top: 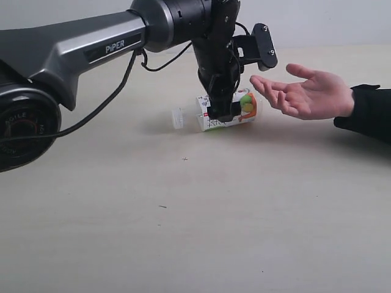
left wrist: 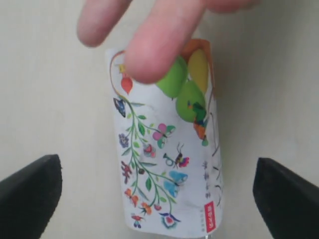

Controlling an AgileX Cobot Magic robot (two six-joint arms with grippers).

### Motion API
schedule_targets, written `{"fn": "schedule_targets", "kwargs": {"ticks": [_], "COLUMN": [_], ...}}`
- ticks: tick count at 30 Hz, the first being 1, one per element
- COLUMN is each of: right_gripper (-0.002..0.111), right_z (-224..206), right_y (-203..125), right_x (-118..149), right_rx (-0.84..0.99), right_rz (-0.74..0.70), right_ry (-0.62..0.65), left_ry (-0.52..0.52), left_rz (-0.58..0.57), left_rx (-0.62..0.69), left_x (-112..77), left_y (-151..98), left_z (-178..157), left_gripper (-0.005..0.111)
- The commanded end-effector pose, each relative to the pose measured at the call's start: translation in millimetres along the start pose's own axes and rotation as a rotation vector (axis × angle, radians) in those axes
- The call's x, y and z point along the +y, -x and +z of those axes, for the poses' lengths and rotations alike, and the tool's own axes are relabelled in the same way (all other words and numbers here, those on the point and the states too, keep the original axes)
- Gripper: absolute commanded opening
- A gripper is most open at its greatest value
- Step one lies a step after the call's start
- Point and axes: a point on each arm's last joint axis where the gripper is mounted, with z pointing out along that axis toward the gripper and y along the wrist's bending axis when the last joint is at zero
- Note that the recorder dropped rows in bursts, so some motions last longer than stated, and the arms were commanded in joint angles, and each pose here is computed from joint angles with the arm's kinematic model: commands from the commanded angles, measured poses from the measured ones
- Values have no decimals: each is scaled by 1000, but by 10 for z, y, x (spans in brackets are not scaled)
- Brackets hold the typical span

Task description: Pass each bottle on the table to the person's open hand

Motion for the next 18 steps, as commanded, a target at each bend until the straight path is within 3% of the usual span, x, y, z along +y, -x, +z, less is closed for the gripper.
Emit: {"fn": "schedule_targets", "kwargs": {"ticks": [1,18], "right_gripper": [0,0], "right_z": [-4,-4], "right_y": [4,4], "right_x": [-7,-7], "right_rx": [-16,-16], "right_rz": [-8,-8], "right_ry": [-10,-10], "left_ry": [28,8], "left_rz": [-3,-88], "left_rx": [13,27], "left_x": [36,-24], "left_y": [-26,-39], "left_z": [52,218], "left_gripper": [105,105]}}
